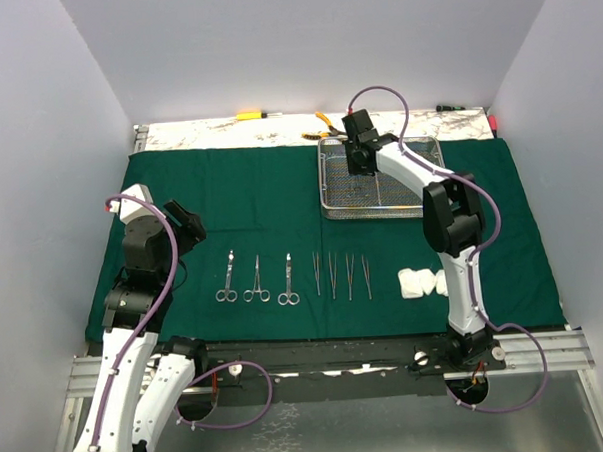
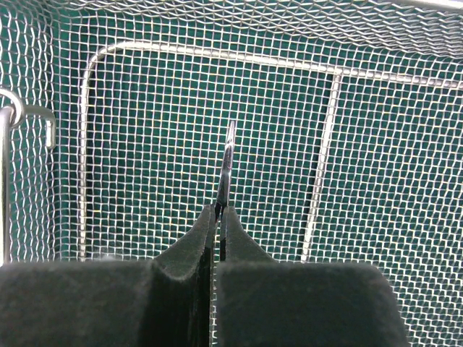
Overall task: Open and lay out the surgical kit
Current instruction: Pick up the medical item from the container, then place the medical item in the surgical kit.
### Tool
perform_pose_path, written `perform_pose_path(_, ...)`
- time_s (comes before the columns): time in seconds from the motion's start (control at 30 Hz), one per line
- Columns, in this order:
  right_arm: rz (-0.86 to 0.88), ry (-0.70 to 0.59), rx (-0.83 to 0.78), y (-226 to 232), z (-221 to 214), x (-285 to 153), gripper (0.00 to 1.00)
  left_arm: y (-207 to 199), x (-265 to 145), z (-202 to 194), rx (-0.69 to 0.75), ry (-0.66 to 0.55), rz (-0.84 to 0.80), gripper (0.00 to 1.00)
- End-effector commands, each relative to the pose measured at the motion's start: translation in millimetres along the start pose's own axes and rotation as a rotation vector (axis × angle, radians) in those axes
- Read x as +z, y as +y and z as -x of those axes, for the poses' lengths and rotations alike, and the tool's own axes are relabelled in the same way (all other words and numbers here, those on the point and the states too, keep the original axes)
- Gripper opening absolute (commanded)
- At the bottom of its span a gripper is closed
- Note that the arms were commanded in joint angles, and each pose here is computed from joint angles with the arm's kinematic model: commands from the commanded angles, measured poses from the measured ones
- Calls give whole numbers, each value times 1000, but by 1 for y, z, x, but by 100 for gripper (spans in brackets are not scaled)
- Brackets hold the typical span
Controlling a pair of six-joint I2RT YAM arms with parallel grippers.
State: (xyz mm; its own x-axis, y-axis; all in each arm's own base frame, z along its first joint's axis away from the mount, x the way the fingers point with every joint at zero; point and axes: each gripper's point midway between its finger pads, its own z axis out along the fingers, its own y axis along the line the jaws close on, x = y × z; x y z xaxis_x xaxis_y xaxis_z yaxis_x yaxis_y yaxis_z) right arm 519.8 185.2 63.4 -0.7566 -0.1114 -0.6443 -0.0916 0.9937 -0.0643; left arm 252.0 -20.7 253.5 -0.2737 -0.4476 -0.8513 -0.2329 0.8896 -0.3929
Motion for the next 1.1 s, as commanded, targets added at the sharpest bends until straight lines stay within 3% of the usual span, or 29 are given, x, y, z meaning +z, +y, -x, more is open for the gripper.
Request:
perform_pose_path(0.0,5,-25,-43,-4,5,-15,1,-4,-4,6,-2,-6,-14,66)
perform_pose_path(0.2,45,-75,13,2,18,-29,1,-5,-2,3,-4,7,-15,66)
perform_pose_path(0.6,119,-333,211,1,83,-106,1,-11,-4,4,-9,12,-42,66)
perform_pose_path(0.87,243,-338,308,31,81,-146,1,-13,-18,20,-76,-19,-35,66)
perform_pose_path(1.07,372,-325,357,88,62,-172,1,-12,-30,29,-127,-43,-22,66)
